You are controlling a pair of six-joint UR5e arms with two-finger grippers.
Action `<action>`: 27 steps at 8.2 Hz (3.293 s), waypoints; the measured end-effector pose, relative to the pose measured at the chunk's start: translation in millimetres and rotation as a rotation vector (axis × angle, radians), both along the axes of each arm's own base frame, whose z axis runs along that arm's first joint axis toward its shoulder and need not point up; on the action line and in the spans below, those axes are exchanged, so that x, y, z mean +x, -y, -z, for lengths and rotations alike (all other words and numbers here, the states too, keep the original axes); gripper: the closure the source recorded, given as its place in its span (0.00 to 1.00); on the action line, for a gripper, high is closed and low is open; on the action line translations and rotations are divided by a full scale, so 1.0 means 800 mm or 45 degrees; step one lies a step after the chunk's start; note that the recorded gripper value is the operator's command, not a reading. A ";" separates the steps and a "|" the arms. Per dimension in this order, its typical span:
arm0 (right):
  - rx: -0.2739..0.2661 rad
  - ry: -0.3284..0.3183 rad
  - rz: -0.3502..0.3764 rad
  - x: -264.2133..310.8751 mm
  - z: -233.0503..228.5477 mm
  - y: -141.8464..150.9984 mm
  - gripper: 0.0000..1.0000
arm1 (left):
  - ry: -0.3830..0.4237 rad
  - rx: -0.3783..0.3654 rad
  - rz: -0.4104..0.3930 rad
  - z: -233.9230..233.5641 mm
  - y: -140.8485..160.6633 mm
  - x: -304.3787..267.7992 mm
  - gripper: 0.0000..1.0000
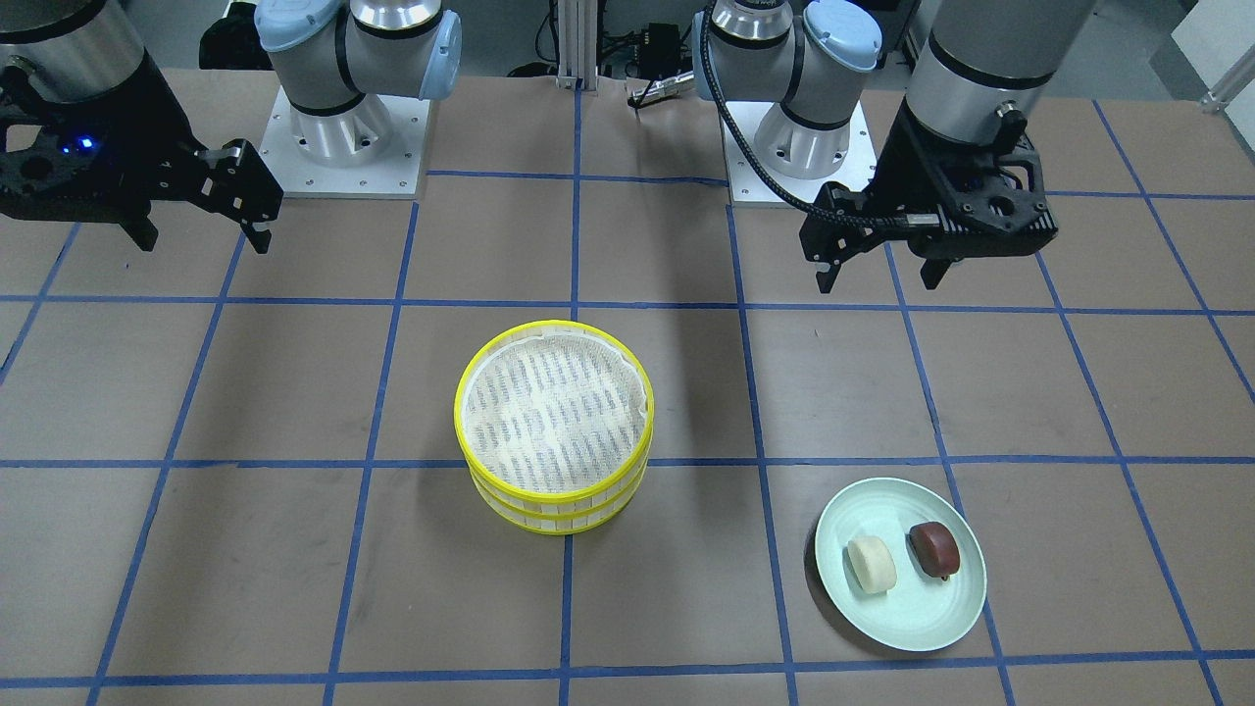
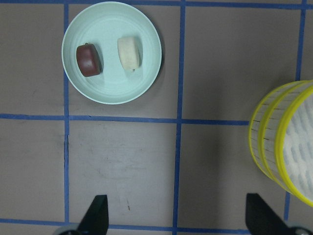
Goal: Place buns in different layers of steamer
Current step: 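Lower the left gripper toward the white bun on the green plate, then grasp the white bun with the left gripper and lift it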
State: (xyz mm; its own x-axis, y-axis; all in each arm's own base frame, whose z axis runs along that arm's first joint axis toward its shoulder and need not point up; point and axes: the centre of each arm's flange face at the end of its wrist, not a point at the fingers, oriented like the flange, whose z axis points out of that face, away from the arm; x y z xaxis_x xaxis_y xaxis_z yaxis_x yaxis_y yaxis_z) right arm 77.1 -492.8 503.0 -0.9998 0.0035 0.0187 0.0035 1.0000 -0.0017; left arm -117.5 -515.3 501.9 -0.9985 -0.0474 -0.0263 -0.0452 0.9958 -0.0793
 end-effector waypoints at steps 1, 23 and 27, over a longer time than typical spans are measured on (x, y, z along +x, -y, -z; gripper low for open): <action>0.000 0.000 0.000 0.000 0.000 0.000 0.00 | 0.002 -0.017 -0.006 0.008 0.014 0.012 0.00; 0.006 -0.003 0.001 0.000 0.001 -0.001 0.00 | -0.025 -0.006 0.008 0.384 0.206 0.110 0.94; 0.020 0.006 0.001 0.000 0.006 0.001 0.00 | -0.021 -0.011 0.010 0.359 0.204 0.110 1.00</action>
State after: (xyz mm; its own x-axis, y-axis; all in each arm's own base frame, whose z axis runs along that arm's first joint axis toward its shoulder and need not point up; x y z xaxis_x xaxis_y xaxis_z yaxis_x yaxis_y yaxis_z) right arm 77.3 -493.4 498.5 -0.9999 0.0042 0.0141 0.0044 0.9999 0.0137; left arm -29.6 -678.3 214.8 -0.9992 -0.0397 -0.0093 -0.0388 0.9954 -0.0873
